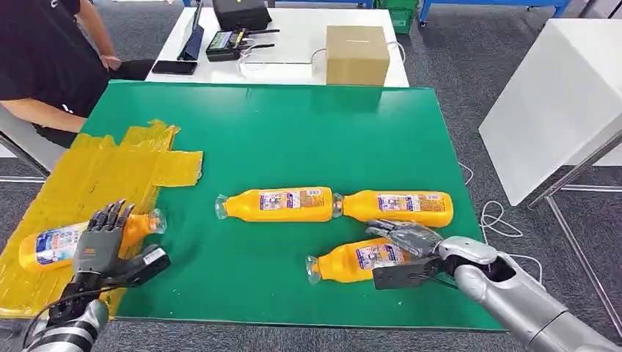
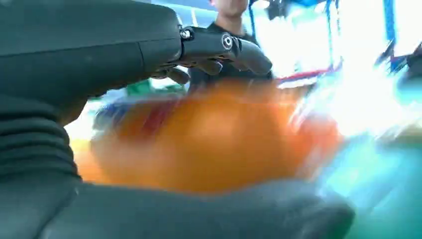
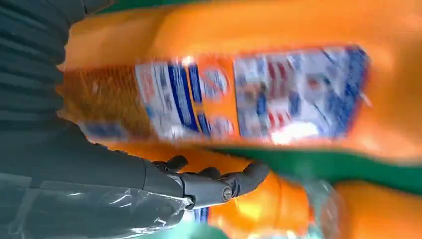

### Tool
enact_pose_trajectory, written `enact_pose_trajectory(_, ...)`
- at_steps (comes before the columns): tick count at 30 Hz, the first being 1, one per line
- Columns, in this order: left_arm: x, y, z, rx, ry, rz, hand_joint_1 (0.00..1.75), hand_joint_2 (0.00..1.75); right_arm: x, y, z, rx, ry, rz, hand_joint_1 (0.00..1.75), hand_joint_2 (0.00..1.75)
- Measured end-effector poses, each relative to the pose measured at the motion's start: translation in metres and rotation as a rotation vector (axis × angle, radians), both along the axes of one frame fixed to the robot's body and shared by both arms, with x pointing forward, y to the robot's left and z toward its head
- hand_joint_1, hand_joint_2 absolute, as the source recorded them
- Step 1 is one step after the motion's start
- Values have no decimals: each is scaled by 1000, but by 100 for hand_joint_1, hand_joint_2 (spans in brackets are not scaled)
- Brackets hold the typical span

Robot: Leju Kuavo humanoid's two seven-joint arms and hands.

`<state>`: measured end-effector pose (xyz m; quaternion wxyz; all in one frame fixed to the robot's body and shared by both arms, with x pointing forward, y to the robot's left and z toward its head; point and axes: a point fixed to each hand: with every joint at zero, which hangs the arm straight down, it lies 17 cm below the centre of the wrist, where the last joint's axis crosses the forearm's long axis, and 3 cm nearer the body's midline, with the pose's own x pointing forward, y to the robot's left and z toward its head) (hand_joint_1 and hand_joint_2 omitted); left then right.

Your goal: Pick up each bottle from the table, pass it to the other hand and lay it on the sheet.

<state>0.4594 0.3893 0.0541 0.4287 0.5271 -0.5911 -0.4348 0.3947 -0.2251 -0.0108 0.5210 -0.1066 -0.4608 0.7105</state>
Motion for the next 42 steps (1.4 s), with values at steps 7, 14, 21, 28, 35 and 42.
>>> enact_pose_trajectory(7, -8, 23, 78, -564, -336, 137, 0, 0, -6, -20, -22, -140, -45, 3, 175, 175)
enact_pose_trajectory(14, -8, 19, 132, -998, -499, 63, 0, 0, -5, -33, -35, -178, -70, -17, 175, 175)
enact_pose_trajectory(21, -9, 16, 144, -1462, -478, -62, 0, 0, -2, -17, -28, -42, -91, -102, 175, 175)
enact_pose_trajectory(28, -20, 12, 143, -1552, -467, -100, 0, 0, -1, -5, -21, 33, -96, -154, 175, 175)
enact_pose_trajectory(35, -34, -35, 119, -1864, -230, -278, 0, 175, -4, 50, 20, 317, -155, -172, 175, 175)
enact_pose_trajectory(42, -79, -136, 136, -1925, -47, -537, 0, 175, 16, 121, 143, 692, -258, -156, 175, 175)
